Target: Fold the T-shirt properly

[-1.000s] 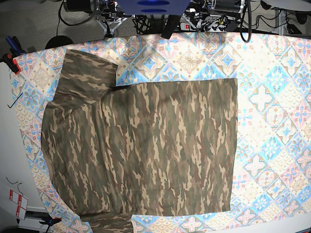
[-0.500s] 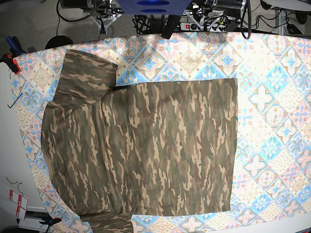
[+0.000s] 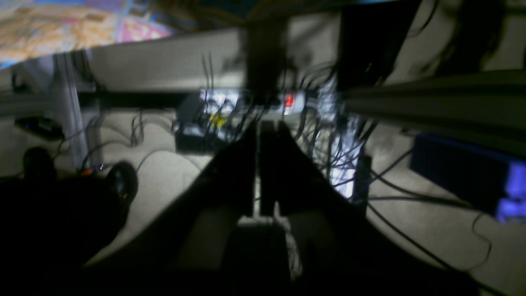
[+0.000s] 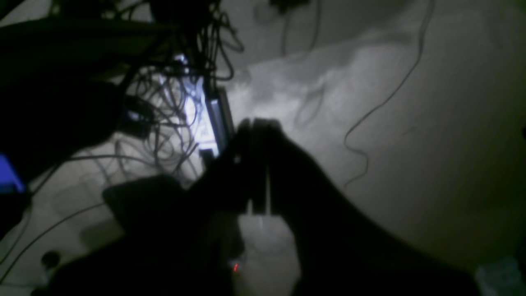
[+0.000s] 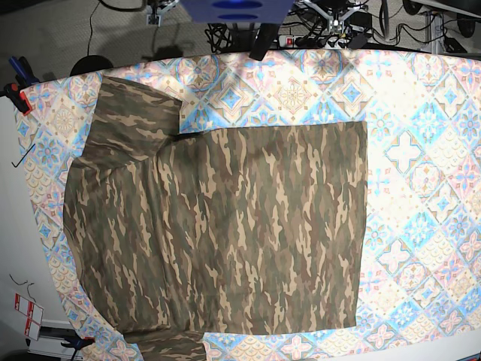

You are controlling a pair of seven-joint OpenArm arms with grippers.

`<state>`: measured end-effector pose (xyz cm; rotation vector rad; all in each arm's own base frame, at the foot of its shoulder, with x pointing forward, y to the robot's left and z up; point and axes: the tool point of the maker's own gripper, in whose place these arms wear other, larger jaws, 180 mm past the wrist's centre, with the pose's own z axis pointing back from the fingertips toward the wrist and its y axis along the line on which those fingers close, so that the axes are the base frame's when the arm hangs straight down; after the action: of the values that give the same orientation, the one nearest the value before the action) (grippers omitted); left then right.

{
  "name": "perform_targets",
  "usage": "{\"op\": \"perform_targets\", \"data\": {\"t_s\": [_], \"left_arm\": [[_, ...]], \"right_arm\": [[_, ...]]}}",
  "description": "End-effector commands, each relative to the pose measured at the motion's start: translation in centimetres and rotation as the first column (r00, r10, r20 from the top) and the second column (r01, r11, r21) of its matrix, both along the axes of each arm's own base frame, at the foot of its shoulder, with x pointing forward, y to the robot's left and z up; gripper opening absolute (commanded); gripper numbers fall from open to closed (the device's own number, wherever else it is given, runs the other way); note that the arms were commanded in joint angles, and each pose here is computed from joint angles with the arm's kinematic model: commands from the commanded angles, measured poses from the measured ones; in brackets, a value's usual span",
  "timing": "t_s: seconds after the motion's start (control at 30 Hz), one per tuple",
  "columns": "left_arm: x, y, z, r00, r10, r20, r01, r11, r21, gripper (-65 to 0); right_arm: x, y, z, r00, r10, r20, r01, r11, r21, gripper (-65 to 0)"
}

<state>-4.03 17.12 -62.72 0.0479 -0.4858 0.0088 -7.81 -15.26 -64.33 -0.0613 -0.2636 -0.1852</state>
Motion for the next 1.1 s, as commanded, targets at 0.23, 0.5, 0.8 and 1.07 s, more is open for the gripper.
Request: {"op": "perform_targets", "data": {"t_s": [0.23,0.5,0.8,1.07], "left_arm": [[-2.7,0.0,4.8,0.969,-0.023,0.248,0.021,1.000,0.010,-65.0],[-1.7,0.1,8.1,0.901,-0.024,0.433,0.016,1.000,0.023,-65.0],[0.6,-0.7,13.1,0.775,-0.045,0.631,0.043,0.999,0.018,-65.0],[3.9,-1.5,19.6,0.617,-0.056,0.785,0.071,0.997,0.015,-65.0]], "right_arm": [[-4.0,-1.1,4.9,0.967,0.033,0.252,-0.012,0.996,-0.083,-65.0],[-4.2,-0.3,9.9,0.867,0.075,0.492,-0.015,0.992,-0.124,-65.0],[-3.8,0.5,11.8,0.811,0.134,0.570,-0.088,0.990,-0.109,-65.0],[-1.8,-0.9,16.4,0.688,0.186,0.702,-0.101,0.982,-0.161,-65.0]]}}
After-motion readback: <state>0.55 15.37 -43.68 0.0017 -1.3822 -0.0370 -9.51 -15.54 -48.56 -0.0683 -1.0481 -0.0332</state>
